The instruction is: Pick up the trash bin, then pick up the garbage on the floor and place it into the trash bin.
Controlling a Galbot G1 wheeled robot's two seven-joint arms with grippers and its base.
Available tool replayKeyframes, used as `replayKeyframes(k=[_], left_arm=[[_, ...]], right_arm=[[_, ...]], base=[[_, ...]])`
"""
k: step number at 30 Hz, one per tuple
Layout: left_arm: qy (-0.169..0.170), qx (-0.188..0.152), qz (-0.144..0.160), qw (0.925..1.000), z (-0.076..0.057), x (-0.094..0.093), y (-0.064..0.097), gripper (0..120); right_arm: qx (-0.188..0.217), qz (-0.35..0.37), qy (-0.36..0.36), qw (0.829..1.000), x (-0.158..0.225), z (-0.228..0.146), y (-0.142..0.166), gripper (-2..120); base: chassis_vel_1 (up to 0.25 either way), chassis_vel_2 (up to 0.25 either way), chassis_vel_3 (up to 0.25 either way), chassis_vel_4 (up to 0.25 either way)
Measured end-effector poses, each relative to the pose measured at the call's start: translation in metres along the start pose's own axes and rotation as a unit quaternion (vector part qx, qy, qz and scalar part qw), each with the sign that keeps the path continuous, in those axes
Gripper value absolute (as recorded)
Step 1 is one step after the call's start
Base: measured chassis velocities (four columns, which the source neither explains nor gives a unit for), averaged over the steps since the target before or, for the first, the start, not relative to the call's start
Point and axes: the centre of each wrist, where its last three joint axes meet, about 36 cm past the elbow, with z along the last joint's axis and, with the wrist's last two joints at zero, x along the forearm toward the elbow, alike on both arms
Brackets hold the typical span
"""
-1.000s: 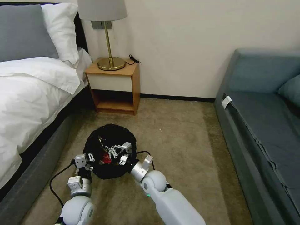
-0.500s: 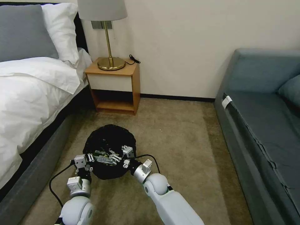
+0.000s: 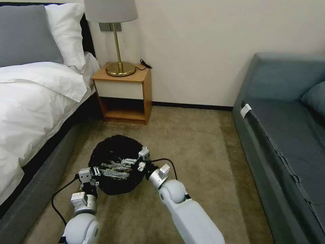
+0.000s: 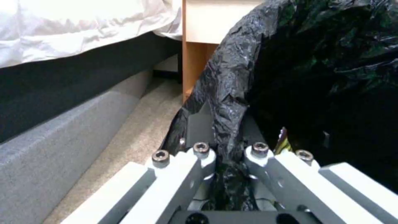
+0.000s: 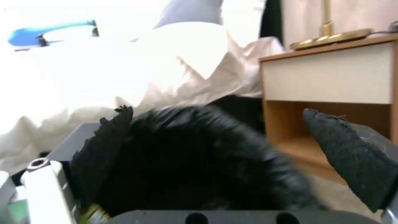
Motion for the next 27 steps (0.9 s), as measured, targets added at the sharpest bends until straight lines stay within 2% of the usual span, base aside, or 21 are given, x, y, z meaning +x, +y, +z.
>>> replayKeyframes(k=[6,18,27], left_arm=[[-0.001,-0.001,-0.001,1.0000,-0.001,-0.001,0.001,2],[-0.003,-0.001,-0.002,1.0000,-0.001,-0.002,0.002,2],[-0.008,-0.001,-0.006,1.0000,-0.001,-0.002,0.004,2]], right_arm=[[-0.015,0.039,-0.014,0.999,0.000,-0.012,-0.015,100],[-0.005,0.088,-0.006,0.996,0.005,-0.009,-0.030,100],[0.029,0.208,0.025,0.977,0.014,0.005,-0.050,100]], base=[[0.000,0.000,0.000,0.000],[0.000,0.000,0.000,0.000],[0.000,0.000,0.000,0.000]])
